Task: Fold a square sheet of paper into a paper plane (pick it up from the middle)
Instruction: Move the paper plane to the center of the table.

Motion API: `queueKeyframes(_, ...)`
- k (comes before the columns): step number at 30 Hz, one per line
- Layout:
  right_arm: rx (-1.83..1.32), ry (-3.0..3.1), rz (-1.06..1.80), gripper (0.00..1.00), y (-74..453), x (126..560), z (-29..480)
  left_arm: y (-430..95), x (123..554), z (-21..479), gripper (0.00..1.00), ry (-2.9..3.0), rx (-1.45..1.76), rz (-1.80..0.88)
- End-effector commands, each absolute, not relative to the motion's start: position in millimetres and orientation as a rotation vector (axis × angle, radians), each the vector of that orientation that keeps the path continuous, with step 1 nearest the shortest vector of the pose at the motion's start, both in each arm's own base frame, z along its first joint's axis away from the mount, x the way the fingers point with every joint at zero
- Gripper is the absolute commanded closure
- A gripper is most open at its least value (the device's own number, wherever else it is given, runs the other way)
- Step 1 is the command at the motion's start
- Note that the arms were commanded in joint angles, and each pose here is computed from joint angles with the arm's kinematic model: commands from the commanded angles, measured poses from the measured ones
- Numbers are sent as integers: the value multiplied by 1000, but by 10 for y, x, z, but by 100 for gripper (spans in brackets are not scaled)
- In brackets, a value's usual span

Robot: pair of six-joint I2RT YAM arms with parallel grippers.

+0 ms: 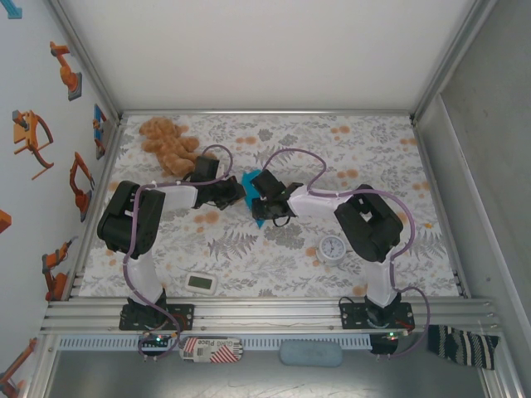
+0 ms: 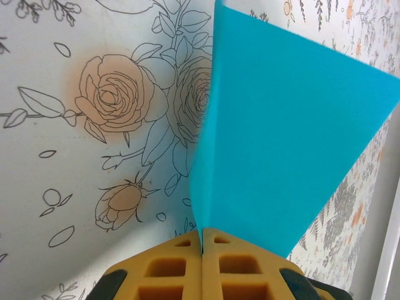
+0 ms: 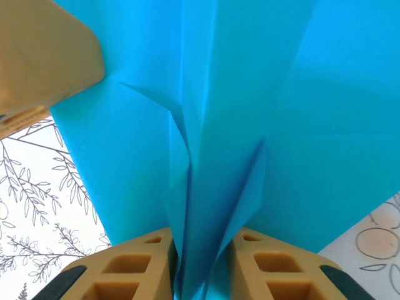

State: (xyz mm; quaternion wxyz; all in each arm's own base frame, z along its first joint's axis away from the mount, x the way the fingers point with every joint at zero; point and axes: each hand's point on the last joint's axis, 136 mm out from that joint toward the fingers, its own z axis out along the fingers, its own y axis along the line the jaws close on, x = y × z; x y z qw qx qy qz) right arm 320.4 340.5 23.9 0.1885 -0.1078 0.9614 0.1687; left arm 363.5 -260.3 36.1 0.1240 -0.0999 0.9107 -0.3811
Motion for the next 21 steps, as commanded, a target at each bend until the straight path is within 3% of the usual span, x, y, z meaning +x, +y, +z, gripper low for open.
queueKeyframes(1, -236, 2673, 426, 76, 3414, 3312, 373, -2635, 3624, 364, 94, 2672, -270, -1134)
queueKeyframes(21, -223, 2728, 390, 78, 3441, 3324, 260, -2638, 3626, 391, 87, 2668, -267, -1141)
